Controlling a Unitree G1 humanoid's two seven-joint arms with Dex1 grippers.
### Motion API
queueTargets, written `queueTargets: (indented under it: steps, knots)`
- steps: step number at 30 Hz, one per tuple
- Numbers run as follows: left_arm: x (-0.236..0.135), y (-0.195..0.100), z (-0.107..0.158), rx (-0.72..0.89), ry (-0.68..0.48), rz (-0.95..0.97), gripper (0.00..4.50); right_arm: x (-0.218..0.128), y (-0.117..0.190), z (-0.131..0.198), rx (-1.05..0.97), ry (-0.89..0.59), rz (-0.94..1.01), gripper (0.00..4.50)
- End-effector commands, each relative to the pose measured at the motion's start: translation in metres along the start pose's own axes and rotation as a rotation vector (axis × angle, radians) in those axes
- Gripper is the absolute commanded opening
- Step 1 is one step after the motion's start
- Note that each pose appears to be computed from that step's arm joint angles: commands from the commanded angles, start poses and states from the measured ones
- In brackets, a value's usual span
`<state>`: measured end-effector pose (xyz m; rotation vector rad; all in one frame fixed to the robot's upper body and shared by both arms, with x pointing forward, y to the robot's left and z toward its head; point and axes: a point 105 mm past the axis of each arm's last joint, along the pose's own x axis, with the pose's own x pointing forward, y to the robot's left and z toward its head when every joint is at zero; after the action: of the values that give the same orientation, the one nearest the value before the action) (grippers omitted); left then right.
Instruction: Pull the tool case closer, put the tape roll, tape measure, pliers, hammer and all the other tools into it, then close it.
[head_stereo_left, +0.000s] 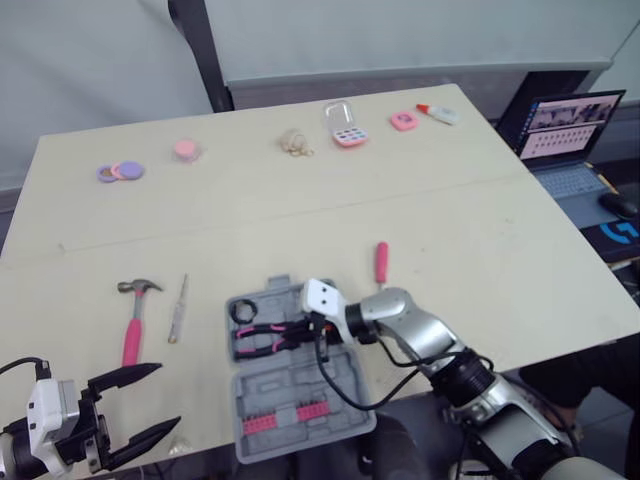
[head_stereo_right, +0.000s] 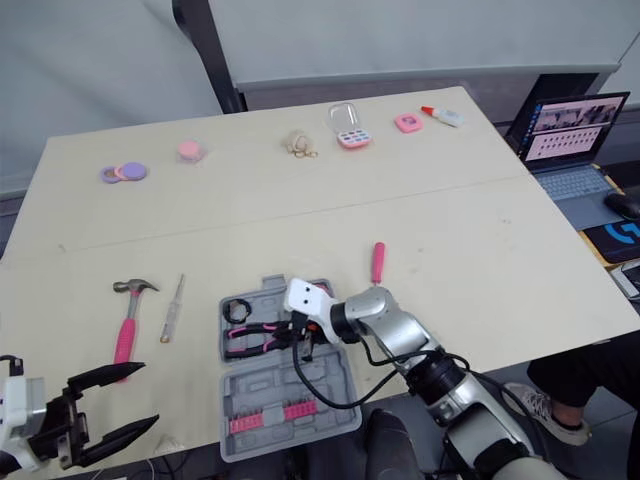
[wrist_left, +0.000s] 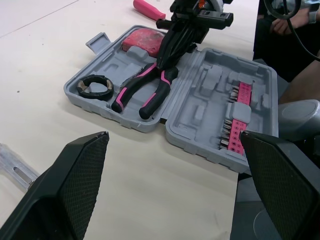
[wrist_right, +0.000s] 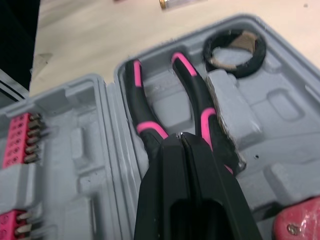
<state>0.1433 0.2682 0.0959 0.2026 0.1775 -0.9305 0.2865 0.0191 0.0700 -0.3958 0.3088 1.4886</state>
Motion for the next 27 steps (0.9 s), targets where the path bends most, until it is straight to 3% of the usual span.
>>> queueTargets:
  steps: [1, 14, 27]
  knots:
    - [-0.004, 0.001, 0.001, 0.01, 0.008, 0.003, 4.5, 0.004, 0.003, -0.016, -0.028, 0.066, 0.009, 0.07]
    - [-0.002, -0.001, 0.001, 0.012, -0.001, 0.004, 4.5, 0.01, 0.006, -0.054, -0.118, 0.219, -0.004, 0.07]
    - [0.003, -0.003, 0.002, 0.014, -0.007, 0.0, 4.5, 0.022, 0.006, -0.08, -0.057, 0.263, -0.042, 0.07]
